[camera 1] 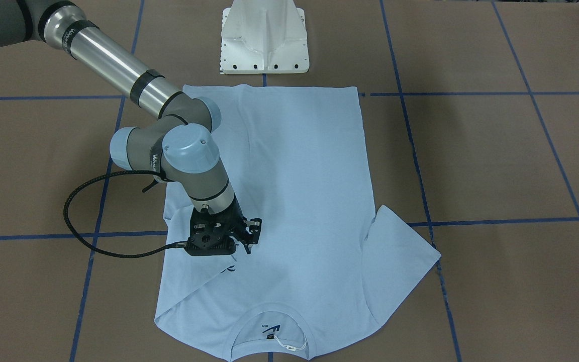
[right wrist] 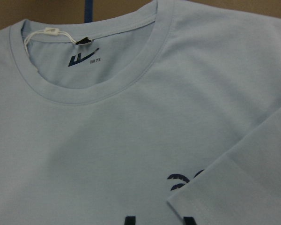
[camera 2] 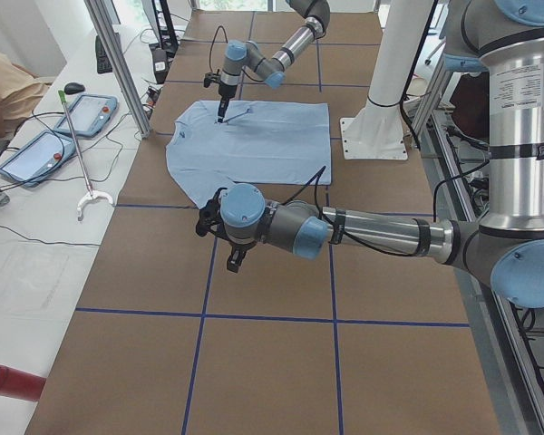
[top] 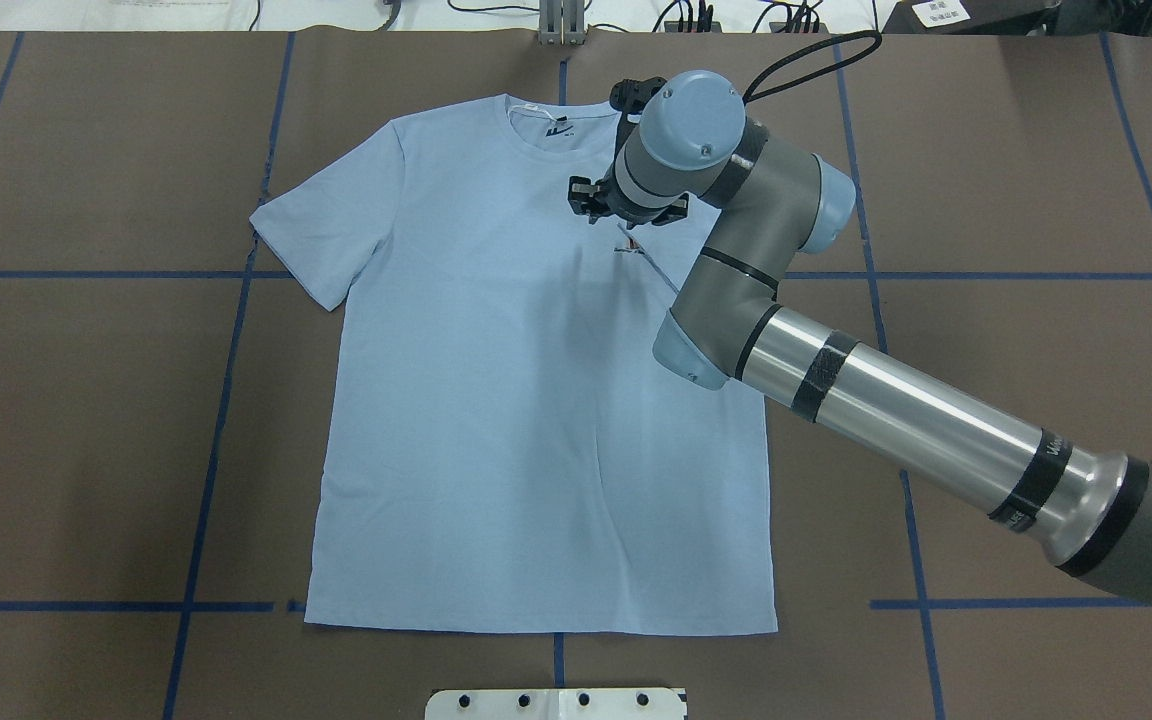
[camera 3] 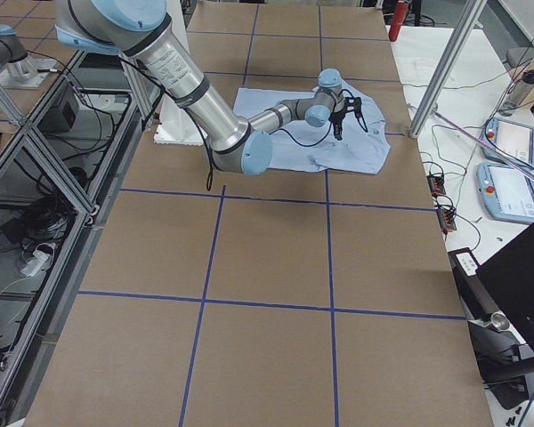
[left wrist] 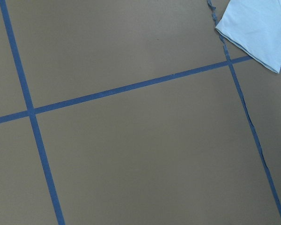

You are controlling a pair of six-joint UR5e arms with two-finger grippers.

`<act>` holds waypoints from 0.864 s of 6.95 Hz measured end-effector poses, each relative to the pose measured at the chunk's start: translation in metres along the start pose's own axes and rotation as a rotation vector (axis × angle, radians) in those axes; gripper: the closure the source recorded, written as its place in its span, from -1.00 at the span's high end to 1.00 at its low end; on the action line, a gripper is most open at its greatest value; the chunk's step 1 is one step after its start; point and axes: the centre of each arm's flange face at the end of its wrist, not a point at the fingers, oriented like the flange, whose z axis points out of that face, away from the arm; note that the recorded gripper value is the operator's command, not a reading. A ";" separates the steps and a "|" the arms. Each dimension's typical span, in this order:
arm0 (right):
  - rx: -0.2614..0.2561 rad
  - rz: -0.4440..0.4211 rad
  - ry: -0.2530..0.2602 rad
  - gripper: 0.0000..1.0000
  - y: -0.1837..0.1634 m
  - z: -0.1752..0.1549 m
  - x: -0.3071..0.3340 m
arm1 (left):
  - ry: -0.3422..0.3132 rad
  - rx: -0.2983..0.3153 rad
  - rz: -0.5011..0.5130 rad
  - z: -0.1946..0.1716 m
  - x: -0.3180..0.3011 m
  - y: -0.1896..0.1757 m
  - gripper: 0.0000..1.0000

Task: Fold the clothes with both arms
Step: 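Fold the grasped sleeve inward over the shirt chest with the right gripper, then release and lift the right gripper while the left gripper grasps the other sleeve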

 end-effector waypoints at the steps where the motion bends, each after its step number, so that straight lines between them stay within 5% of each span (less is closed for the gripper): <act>1: -0.002 0.015 -0.034 1.00 0.003 -0.014 -0.009 | 0.001 0.021 -0.013 0.005 -0.006 -0.034 1.00; 3: -0.015 0.082 -0.114 0.99 0.019 -0.057 0.012 | 0.035 0.036 -0.118 0.036 0.018 -0.114 0.98; 4: -0.005 0.107 -0.139 0.99 0.021 -0.081 0.034 | 0.063 0.024 -0.131 0.064 0.050 -0.139 0.81; 6: -0.021 0.150 -0.150 0.99 0.011 -0.122 0.111 | 0.072 -0.013 -0.151 0.142 0.124 -0.188 1.00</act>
